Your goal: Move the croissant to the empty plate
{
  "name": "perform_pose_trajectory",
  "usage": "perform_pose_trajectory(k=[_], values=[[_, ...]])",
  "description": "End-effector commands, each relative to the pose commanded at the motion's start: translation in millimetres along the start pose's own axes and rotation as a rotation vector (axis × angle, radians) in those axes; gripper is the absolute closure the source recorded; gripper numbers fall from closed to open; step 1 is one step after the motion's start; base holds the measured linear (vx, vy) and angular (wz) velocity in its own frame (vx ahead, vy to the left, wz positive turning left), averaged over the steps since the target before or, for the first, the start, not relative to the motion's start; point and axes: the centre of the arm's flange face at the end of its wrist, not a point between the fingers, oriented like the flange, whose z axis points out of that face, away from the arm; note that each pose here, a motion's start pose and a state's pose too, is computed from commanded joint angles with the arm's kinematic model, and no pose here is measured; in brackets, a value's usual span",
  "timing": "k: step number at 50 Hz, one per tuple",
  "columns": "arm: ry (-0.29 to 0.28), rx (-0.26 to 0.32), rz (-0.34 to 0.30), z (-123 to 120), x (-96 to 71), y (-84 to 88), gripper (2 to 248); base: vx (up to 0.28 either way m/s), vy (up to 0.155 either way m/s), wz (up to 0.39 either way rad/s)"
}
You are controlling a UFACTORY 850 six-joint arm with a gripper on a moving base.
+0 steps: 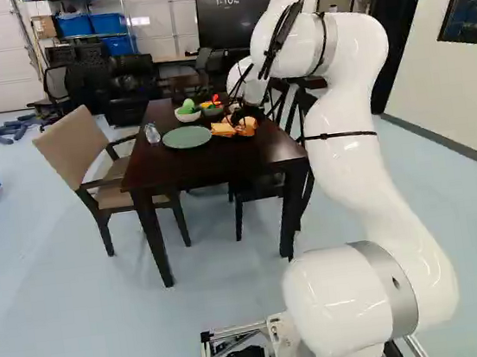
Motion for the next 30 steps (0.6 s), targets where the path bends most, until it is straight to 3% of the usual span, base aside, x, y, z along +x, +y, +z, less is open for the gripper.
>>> perform_pose_trajectory(k=[8, 9, 14, 15, 30], values=[[0.000, 0.000, 0.000, 0.0, 0.0, 0.0, 88, 0.000, 0.000, 0.000], [0.000, 0.000, 0.000, 0.0, 0.0, 0.0, 100, 0.000, 0.000, 0.000], [0.000, 0.000, 0.000, 0.0, 0.0, 0.0, 100, 0.000, 0.000, 0.000], [0.000, 0.000, 0.000, 0.0, 0.0, 0.0, 113, 0.000, 0.000, 0.000], [0.000, 0.000, 0.000, 0.0, 0.0, 0.0, 115, 0.000, 0.000, 0.000]])
